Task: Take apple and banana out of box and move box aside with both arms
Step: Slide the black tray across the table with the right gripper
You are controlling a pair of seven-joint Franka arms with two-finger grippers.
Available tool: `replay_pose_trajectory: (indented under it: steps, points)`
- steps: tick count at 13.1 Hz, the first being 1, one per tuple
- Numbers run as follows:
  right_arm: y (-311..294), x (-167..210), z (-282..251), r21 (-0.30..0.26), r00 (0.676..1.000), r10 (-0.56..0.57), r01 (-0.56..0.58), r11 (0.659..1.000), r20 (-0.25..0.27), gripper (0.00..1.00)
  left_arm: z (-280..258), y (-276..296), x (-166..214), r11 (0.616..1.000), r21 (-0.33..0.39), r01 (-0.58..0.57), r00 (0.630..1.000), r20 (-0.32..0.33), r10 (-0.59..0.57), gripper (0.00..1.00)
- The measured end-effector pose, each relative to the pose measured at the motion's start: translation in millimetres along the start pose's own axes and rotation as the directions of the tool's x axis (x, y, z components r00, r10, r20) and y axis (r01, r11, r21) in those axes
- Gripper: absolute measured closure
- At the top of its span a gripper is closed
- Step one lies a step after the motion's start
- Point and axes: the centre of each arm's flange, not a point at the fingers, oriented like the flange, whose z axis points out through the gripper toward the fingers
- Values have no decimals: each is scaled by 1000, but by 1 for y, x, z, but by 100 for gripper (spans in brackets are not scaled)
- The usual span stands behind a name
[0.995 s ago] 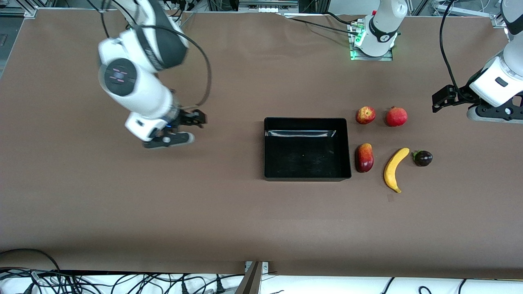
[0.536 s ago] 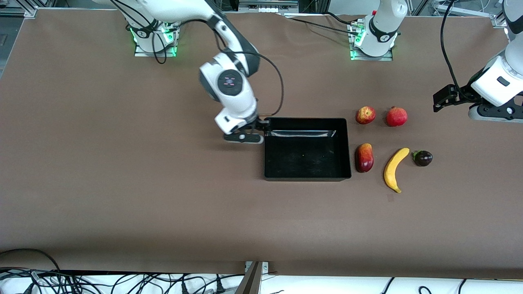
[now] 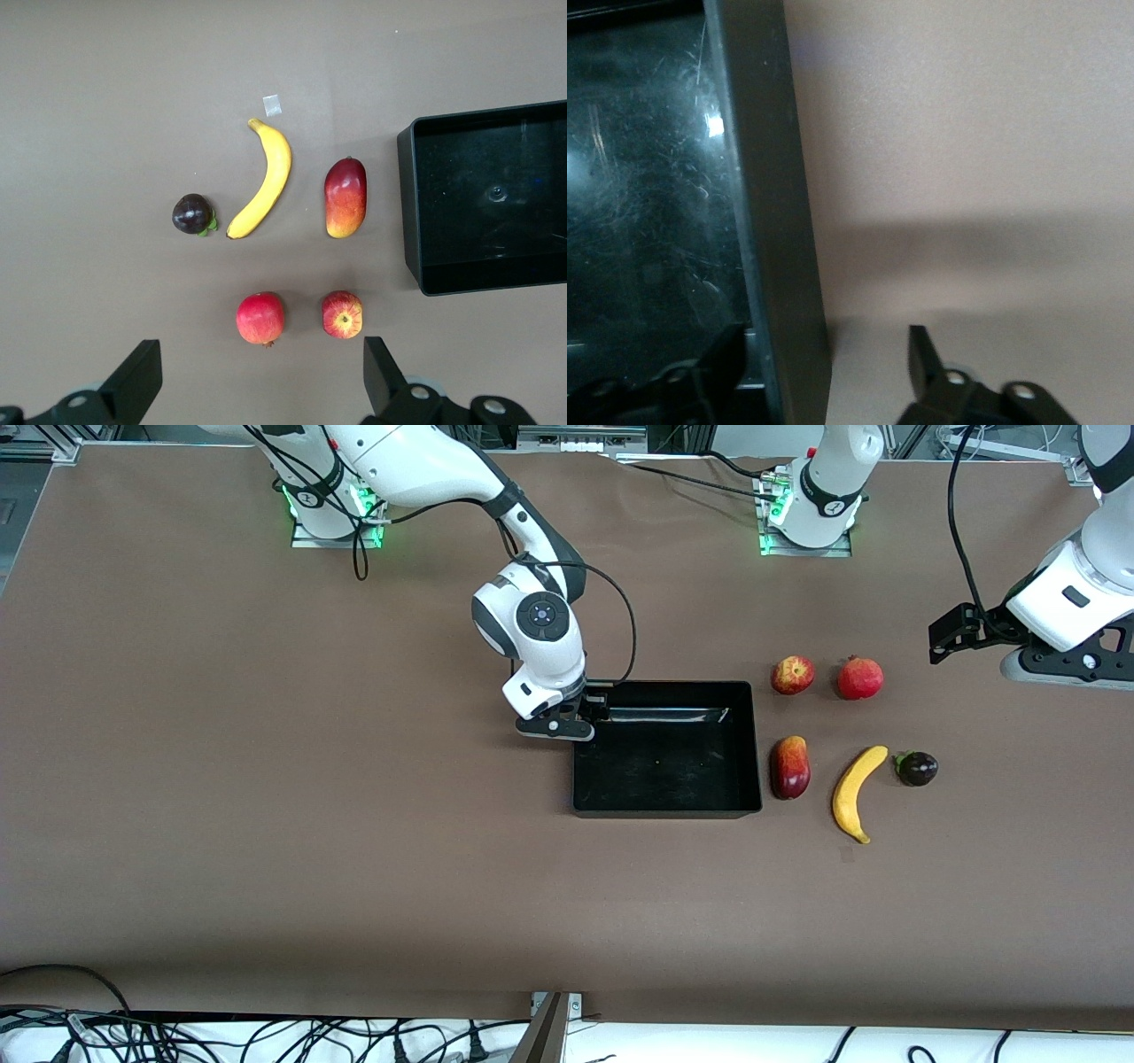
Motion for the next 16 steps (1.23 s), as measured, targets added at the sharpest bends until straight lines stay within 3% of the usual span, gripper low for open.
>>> replay_pose_trajectory:
  steps: [4,7,12,16]
  points:
    - [-3,2,-4,7,1000,1,-1,1000,-6,71,-2,-2,0,1000,0,3,1000,-2,-3,0]
    - [-2,4,-7,-2,1000,-16,16,1000,-6,96,-3,-2,0,1000,0,3,1000,0,-3,0]
    - [56,76,-72,-84,996,-90,89,993,-13,96,1,-2,-6,1000,-1,3,999,47,-3,0]
    - [178,166,-124,-118,986,-161,164,979,35,96,3,-2,-8,1000,-2,3,998,70,-3,0]
